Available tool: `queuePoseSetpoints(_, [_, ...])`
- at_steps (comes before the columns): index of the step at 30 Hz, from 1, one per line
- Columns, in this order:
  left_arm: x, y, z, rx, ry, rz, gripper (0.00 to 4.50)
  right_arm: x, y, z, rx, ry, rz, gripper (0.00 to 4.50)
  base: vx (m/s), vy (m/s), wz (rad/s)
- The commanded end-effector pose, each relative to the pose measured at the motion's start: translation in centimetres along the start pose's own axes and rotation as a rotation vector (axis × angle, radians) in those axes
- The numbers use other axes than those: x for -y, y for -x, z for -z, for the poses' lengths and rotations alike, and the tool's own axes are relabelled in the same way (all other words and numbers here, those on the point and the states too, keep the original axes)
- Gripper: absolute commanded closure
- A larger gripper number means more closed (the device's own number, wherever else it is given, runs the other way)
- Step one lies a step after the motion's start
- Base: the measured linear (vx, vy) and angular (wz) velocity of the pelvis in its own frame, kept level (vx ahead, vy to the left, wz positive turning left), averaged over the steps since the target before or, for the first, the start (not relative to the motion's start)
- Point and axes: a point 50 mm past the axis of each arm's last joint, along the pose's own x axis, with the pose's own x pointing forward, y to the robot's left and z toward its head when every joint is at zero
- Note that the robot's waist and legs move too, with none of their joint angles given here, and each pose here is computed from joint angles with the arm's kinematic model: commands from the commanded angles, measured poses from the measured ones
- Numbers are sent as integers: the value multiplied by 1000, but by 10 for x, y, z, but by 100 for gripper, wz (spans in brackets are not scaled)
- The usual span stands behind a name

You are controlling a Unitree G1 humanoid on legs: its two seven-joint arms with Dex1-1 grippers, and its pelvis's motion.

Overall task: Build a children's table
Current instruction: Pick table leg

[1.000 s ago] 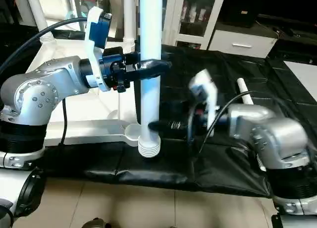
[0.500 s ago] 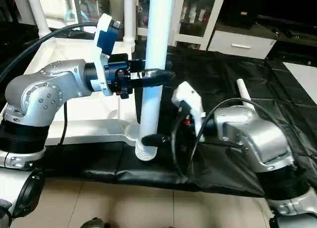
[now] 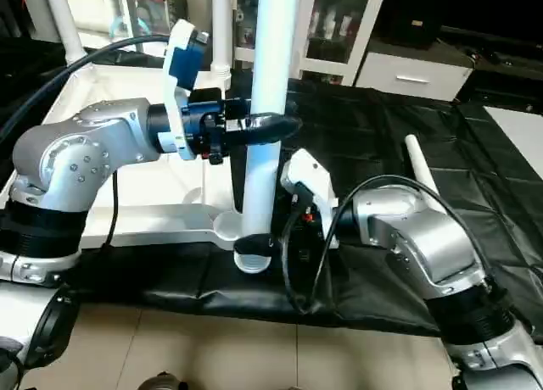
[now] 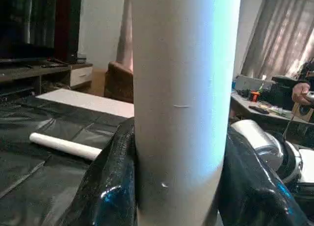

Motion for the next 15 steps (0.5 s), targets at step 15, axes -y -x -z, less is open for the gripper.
queuePoseSetpoints(15, [4, -5, -10, 0, -34, 39, 275, 1, 1, 8, -27, 9, 16, 254, 0, 0, 0])
